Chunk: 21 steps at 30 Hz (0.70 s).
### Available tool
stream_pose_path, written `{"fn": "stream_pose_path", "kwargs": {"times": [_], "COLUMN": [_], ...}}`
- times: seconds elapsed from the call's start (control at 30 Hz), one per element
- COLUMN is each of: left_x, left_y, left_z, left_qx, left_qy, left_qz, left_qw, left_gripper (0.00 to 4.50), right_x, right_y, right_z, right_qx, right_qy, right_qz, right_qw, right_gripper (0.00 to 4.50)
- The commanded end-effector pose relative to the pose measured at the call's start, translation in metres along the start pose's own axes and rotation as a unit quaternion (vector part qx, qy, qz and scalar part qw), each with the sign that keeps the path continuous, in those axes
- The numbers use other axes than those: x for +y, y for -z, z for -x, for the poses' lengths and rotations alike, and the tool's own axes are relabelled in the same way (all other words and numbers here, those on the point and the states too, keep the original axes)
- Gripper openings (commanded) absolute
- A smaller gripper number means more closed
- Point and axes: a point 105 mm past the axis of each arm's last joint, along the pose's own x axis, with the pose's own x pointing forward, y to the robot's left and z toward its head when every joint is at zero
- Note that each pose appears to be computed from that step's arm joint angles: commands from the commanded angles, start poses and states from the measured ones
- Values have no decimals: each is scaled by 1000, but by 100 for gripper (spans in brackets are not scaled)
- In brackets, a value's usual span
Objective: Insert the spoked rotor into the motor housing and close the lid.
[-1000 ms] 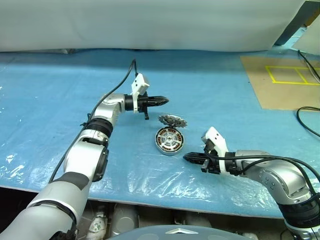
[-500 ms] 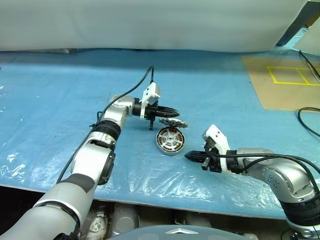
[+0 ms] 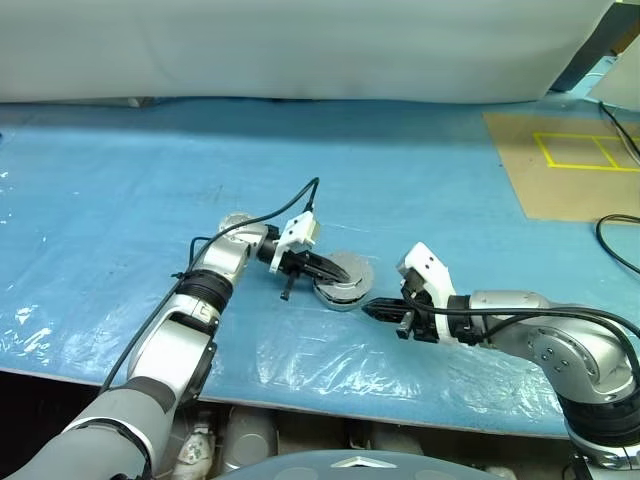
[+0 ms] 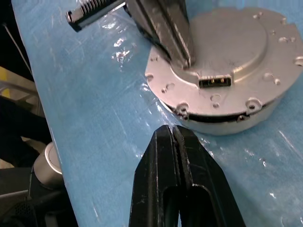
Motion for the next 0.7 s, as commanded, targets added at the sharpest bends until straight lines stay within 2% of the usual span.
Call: {"fn": "stream_pose_path", "kwargs": {"times": [0.03, 0.37, 0.53, 0.7], "left_x": [-8, -26, -20, -22], "left_y": [2, 15, -14, -39], "left_z": [-2, -5, 2, 15], "left_qx": [11, 28, -45, -91], "left_qy": [14, 19, -35, -82], "left_qz": [-17, -21, -26, -18], "left_qw": [1000, 999, 998, 992], "left_gripper": [4, 4, 4, 4], "right_x": [2, -5, 1, 3], "right_y": [-6, -1, -13, -23], "right_z": [3, 4, 7, 10], "right_qx": [-9, -8, -39, -58], "right_qy": [-1, 1, -38, -60], "right_qz": [8, 3, -2, 5], "right_qw": [1000, 1000, 999, 997], "right_gripper": [0, 0, 0, 0]}}
